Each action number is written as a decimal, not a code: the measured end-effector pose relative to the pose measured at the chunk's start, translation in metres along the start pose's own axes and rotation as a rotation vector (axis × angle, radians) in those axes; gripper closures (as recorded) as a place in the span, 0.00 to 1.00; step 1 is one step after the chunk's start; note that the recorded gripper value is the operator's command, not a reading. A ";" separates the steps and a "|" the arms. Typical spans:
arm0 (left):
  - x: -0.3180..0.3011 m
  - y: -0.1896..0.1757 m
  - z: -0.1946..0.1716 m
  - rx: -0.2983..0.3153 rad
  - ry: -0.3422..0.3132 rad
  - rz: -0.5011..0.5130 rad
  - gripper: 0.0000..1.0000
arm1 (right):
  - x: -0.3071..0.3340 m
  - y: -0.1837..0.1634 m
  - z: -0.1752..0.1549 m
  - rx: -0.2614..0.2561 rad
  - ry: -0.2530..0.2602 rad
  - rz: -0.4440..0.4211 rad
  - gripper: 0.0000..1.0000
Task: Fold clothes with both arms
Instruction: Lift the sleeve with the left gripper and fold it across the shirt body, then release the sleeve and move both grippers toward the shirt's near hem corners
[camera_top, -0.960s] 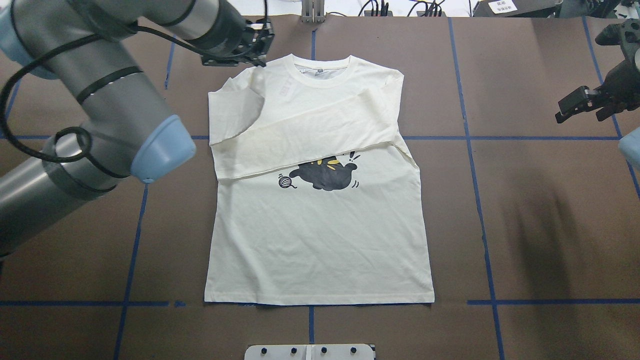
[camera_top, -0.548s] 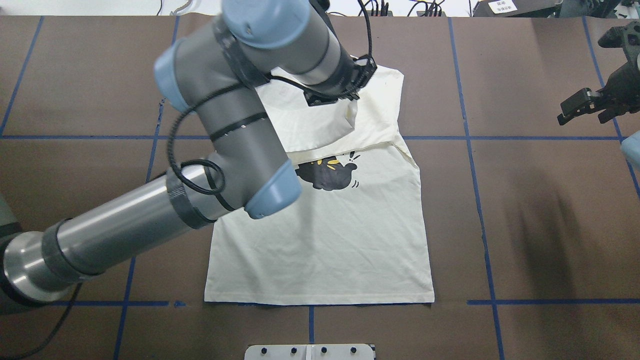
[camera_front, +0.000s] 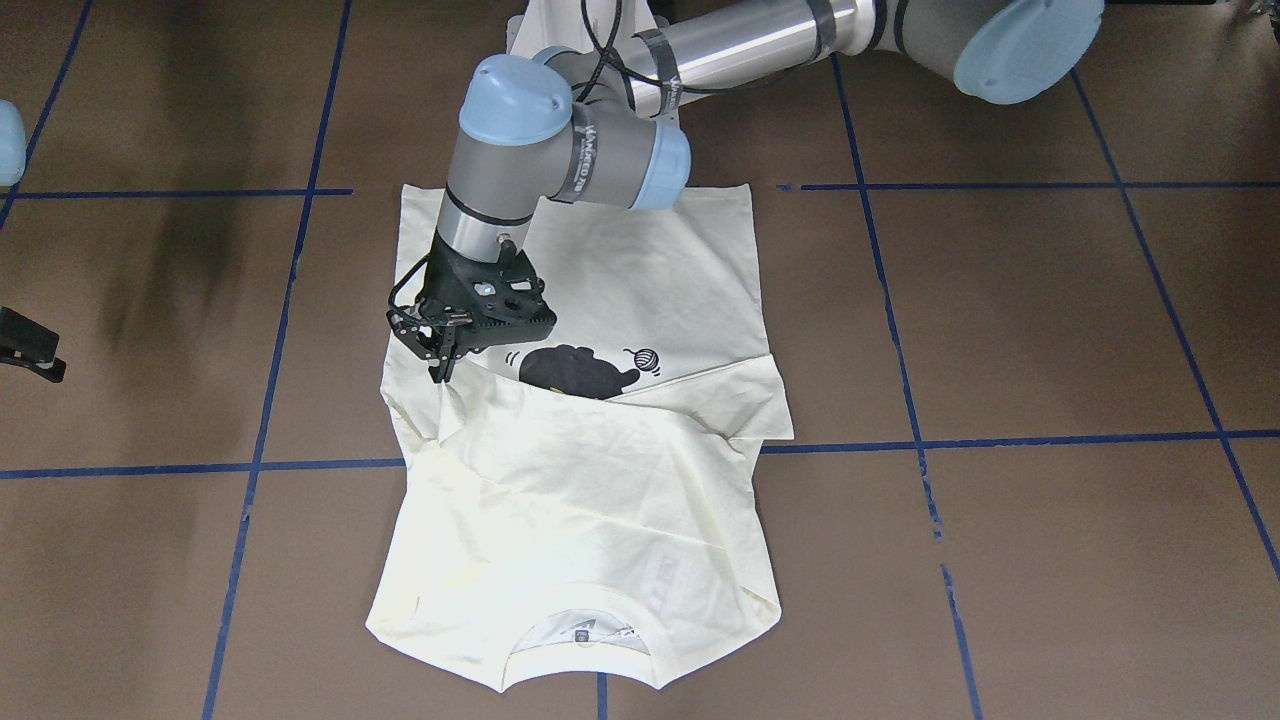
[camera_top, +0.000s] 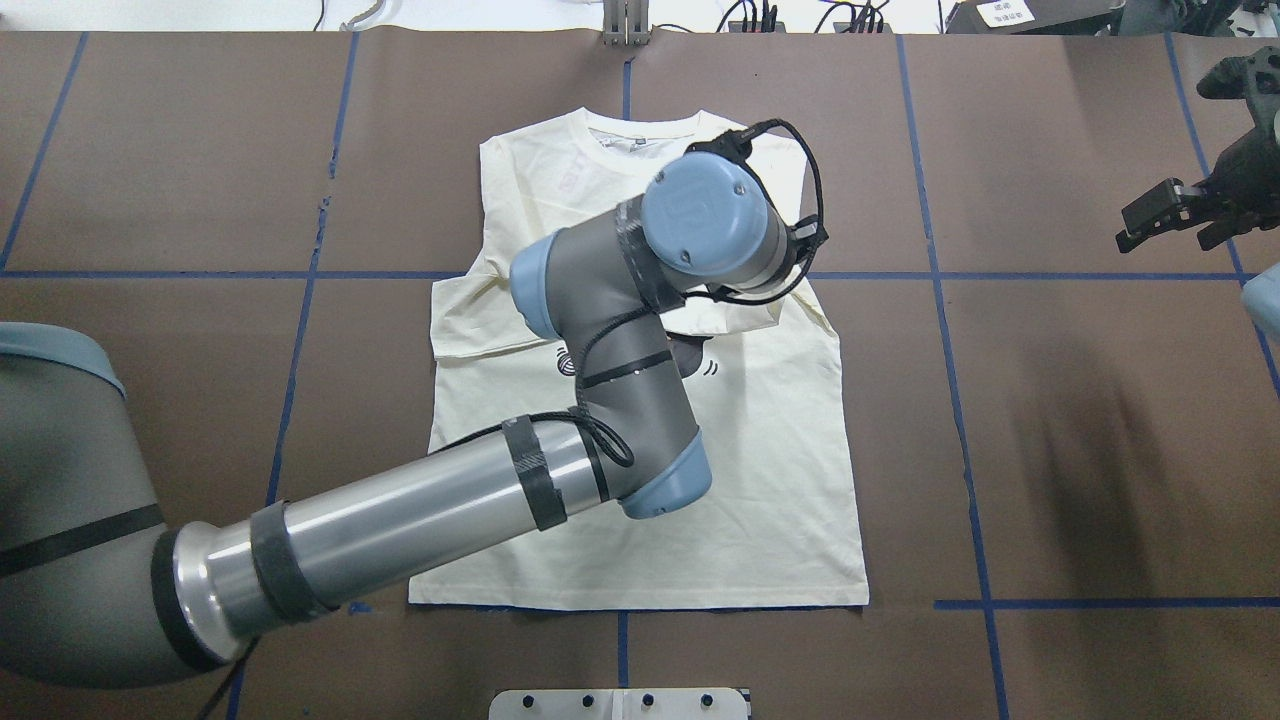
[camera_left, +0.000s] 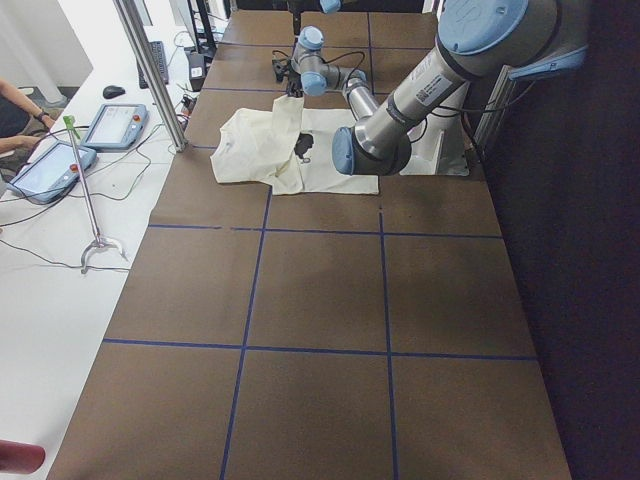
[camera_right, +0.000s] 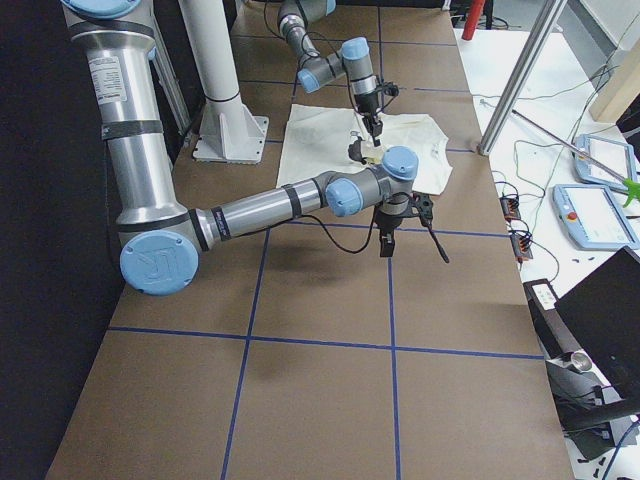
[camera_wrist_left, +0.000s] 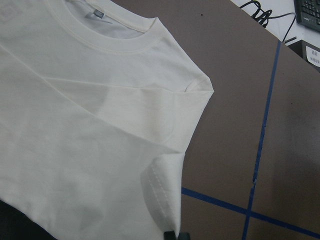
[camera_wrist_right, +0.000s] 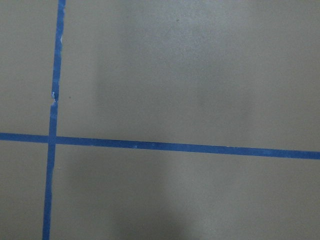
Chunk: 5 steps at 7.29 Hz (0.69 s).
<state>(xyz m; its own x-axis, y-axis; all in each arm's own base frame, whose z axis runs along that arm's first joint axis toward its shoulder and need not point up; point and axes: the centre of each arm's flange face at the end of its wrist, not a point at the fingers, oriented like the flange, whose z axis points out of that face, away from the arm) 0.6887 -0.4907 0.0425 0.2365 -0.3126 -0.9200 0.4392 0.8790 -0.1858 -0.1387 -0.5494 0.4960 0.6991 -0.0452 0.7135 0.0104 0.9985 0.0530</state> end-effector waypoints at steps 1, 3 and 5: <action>-0.001 0.024 0.020 0.008 0.005 -0.002 0.00 | -0.001 0.000 0.000 -0.001 -0.002 0.000 0.00; -0.003 0.038 0.015 0.001 0.037 0.041 0.00 | -0.007 -0.001 -0.002 -0.001 -0.017 -0.008 0.00; -0.024 0.005 -0.016 -0.012 -0.004 0.127 0.00 | -0.039 0.006 0.000 -0.007 -0.037 -0.011 0.00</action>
<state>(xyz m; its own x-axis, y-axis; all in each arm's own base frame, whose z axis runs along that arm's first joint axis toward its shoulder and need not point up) 0.6708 -0.4728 0.0582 0.2927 -0.1998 -0.9351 0.3947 0.9160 -0.0721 -0.1663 -0.5414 0.4688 0.6722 -0.0572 0.7382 0.0229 0.9981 0.0566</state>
